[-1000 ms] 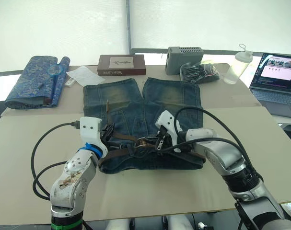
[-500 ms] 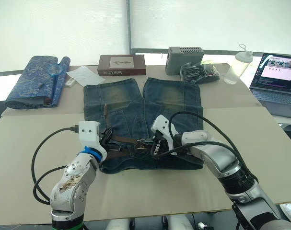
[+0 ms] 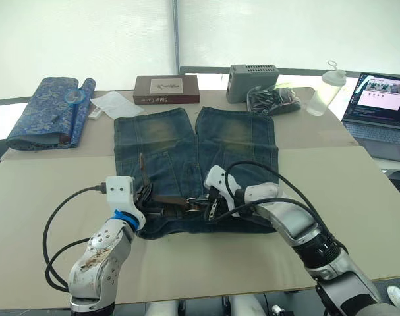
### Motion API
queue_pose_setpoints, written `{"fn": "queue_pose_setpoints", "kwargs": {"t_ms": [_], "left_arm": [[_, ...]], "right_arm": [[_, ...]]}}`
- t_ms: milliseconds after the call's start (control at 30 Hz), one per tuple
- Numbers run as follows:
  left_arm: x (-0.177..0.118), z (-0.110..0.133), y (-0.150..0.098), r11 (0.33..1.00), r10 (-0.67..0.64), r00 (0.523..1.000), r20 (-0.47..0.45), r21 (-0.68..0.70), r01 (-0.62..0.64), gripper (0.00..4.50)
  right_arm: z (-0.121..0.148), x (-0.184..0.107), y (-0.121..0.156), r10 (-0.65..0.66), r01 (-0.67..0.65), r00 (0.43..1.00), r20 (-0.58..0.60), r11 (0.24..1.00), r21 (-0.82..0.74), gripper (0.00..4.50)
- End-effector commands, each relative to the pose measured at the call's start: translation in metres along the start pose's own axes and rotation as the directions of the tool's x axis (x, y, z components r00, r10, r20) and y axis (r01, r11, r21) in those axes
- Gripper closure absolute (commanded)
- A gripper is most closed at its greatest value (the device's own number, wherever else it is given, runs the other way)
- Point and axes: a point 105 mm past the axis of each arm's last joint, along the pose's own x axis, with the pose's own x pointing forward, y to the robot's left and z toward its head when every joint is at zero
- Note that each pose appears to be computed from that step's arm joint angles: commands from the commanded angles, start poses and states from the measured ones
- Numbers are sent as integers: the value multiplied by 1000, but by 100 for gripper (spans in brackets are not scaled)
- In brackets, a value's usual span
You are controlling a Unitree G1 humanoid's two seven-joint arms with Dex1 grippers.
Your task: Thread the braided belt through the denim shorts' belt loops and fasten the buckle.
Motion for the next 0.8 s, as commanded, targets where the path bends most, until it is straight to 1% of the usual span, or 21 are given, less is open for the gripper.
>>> {"fn": "queue_pose_setpoints", "kwargs": {"t_ms": [33, 200, 300, 467, 600, 800], "left_arm": [[-3, 5, 12, 999, 47, 998, 37, 1, -47, 450], [-4, 1, 16, 998, 64, 998, 25, 5, -64, 450], [-4, -1, 17, 998, 67, 998, 21, 8, -67, 450], [-4, -1, 19, 997, 75, 997, 20, 0, -75, 450], [-4, 1, 21, 997, 82, 996, 32, -3, -82, 450], [-4, 5, 26, 995, 102, 994, 48, -10, -102, 450]], "right_arm": [[-16, 4, 5, 30, -29, 999, -27, 999, 38, 444], [-18, 7, 8, 46, -46, 999, -27, 998, 35, 444], [-21, 10, 11, 56, -56, 997, -44, 998, 6, 444], [-31, 14, 13, 55, -55, 995, -80, 998, 4, 444], [-37, 15, 10, 35, -34, 993, -110, 999, 15, 444], [-43, 15, 9, 33, -29, 992, -125, 999, 34, 444]]}}
